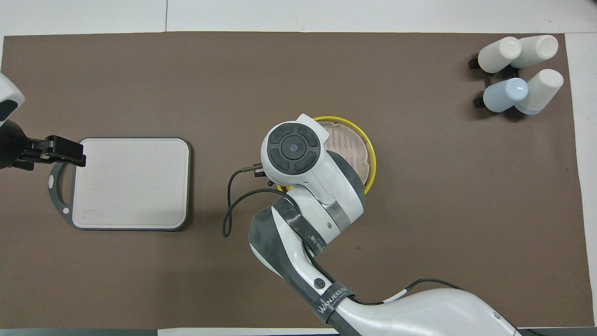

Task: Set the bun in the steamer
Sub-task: 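Cover the steamer with the right gripper while the left gripper retracts, then release the lid and lift the right gripper away from the steamer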

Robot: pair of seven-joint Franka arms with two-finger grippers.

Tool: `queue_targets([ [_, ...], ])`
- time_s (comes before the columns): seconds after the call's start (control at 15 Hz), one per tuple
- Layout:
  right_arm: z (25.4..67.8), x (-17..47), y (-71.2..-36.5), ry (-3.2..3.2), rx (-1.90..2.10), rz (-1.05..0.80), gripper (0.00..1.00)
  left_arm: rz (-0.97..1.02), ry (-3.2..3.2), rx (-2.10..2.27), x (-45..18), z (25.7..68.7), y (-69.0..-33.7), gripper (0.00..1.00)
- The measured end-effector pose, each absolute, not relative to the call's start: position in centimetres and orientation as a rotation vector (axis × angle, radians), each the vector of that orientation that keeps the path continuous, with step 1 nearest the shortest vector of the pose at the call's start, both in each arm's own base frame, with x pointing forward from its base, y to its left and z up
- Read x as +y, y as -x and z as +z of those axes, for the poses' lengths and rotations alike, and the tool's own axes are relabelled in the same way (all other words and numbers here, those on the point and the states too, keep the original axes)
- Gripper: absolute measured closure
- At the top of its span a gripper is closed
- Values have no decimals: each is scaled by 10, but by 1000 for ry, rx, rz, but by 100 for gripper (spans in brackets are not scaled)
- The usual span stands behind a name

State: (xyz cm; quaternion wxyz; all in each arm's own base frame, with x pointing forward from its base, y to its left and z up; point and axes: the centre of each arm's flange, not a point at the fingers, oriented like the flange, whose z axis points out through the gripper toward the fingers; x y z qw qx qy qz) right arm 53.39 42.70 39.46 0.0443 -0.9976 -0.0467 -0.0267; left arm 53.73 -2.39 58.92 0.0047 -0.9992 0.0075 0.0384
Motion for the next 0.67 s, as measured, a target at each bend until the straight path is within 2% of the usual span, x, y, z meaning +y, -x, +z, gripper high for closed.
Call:
queue_targets([
  [0.67, 383, 436, -528, 2996, -90, -170, 91, 164, 3127, 13, -16, 605, -544, 0],
])
